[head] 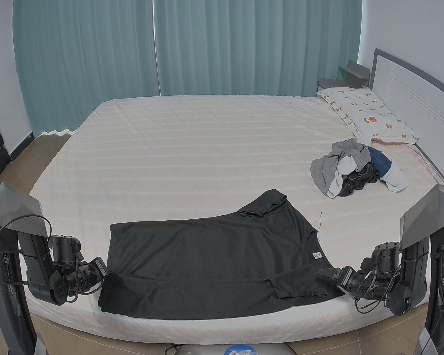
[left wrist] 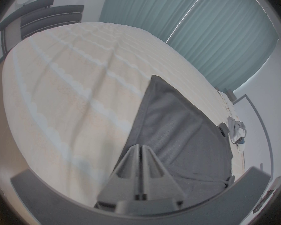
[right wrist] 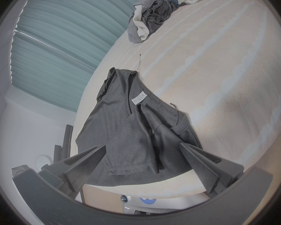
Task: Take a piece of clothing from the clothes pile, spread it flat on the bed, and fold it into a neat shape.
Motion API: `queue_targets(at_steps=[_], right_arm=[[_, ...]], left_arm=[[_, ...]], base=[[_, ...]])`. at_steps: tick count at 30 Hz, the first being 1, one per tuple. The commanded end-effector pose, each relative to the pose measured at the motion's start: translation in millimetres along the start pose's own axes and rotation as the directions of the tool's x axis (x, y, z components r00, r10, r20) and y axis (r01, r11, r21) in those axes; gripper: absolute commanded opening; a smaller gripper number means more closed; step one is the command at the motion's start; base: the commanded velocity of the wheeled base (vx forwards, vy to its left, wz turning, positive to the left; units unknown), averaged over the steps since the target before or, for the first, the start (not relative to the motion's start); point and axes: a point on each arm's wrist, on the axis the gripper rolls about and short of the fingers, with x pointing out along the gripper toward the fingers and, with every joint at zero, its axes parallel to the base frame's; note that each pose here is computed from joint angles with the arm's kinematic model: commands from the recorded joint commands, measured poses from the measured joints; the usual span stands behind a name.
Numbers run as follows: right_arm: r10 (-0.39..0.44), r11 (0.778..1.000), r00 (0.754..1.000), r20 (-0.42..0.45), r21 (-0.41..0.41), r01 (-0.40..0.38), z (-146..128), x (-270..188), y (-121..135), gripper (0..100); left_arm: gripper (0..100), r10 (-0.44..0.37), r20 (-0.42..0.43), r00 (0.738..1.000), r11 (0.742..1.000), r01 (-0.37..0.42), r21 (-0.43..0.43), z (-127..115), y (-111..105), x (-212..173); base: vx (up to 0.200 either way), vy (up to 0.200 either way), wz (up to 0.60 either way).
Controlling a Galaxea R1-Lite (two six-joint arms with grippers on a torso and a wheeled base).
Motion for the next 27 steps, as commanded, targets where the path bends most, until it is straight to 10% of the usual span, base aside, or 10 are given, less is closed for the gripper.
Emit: queue_targets(at_steps=[1, 27], right_arm=[[0.012, 1.000, 1.000, 0.022, -0.011, -0.011, 2.9, 2.1, 2.9, 100], [0.049, 0.982, 0.991, 0.121, -0.189, -0.026, 14.5, 42.6, 12.8, 100]], left_arm=[[0, 0.040, 0.000, 0.999, 0.999, -0.040, -0.007, -3.3, 4.9, 4.9], [0, 0.048, 0.005, 0.999, 0.999, -0.048, -0.012, -4.5, 6.6, 8.6]], base=[[0.000, 0.000, 0.00], [0.000, 0.000, 0.00]])
